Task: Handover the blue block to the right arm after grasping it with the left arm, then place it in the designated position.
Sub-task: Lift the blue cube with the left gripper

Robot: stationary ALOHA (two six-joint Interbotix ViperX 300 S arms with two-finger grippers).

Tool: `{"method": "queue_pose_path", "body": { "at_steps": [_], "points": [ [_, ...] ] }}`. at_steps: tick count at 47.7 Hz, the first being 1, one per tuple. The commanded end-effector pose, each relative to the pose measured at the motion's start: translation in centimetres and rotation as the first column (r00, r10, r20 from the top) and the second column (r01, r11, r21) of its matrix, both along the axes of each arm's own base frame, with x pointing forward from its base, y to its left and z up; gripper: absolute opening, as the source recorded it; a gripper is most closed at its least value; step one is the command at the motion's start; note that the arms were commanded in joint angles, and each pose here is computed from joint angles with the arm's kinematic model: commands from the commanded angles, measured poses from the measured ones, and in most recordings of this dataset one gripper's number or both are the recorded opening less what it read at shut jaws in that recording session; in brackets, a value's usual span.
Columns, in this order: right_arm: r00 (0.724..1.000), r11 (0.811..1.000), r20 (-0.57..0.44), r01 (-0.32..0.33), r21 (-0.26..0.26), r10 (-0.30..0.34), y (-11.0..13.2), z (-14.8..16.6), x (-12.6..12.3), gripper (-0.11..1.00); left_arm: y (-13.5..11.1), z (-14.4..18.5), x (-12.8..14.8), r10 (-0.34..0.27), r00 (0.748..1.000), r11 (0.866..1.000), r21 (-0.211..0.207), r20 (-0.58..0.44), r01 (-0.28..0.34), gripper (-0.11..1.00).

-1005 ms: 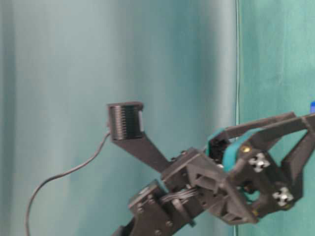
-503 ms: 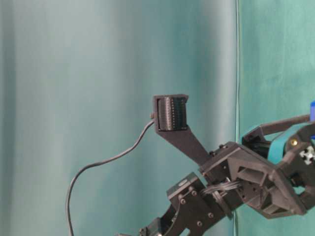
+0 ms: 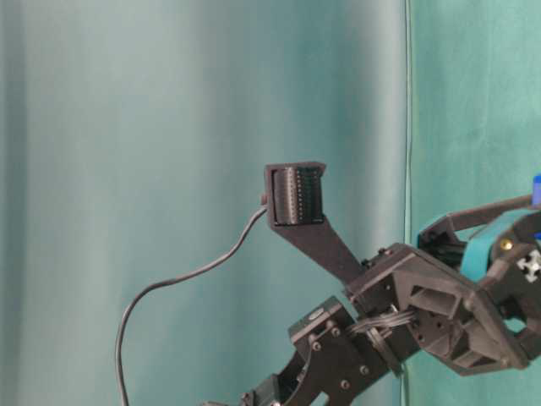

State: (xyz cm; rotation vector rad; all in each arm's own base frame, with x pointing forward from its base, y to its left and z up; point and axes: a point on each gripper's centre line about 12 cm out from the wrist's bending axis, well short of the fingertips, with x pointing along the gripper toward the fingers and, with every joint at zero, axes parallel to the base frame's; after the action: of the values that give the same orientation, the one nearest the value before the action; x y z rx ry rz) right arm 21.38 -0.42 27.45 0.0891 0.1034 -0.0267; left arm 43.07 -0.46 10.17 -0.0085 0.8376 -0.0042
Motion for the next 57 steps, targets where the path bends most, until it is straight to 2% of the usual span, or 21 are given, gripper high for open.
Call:
{"method": "queue_pose_path", "body": {
  "at_steps": [1,6,7,24,32,44,57],
  "points": [
    [1.000,1.000,0.023,0.002,0.000,-0.002,0.0,0.9,0.2,0.93,0.0,1.0,0.3,0.000,1.000,1.000,0.000,0.025,0.000,0.77],
    [1.000,1.000,0.021,0.002,0.001,-0.002,0.0,0.8,0.2,0.93,0.0,1.0,0.2,0.000,1.000,1.000,0.000,0.021,0.000,0.47],
    [1.000,1.000,0.023,0.002,0.000,-0.002,0.0,0.9,0.2,0.93,0.0,1.0,0.2,-0.001,1.000,1.000,0.001,0.021,0.001,0.46],
    [1.000,1.000,0.025,0.002,0.003,-0.002,0.0,0.9,0.2,0.93,0.0,1.0,0.1,0.000,1.000,1.000,0.000,0.021,0.000,0.47],
    [1.000,1.000,0.022,0.002,0.003,-0.002,0.0,0.9,0.3,0.93,0.0,2.0,0.0,0.001,1.000,1.000,-0.001,0.017,-0.001,0.47],
    [1.000,1.000,0.023,0.002,0.003,-0.002,0.0,0.9,0.2,0.93,-0.1,6.1,-0.5,-0.002,0.999,1.000,-0.002,0.043,0.002,0.47],
    [1.000,1.000,0.026,0.002,-0.001,-0.002,0.0,1.0,0.3,0.93,-0.1,13.4,-1.9,-0.006,0.988,1.000,0.002,0.157,0.006,0.47]
  ]
}}
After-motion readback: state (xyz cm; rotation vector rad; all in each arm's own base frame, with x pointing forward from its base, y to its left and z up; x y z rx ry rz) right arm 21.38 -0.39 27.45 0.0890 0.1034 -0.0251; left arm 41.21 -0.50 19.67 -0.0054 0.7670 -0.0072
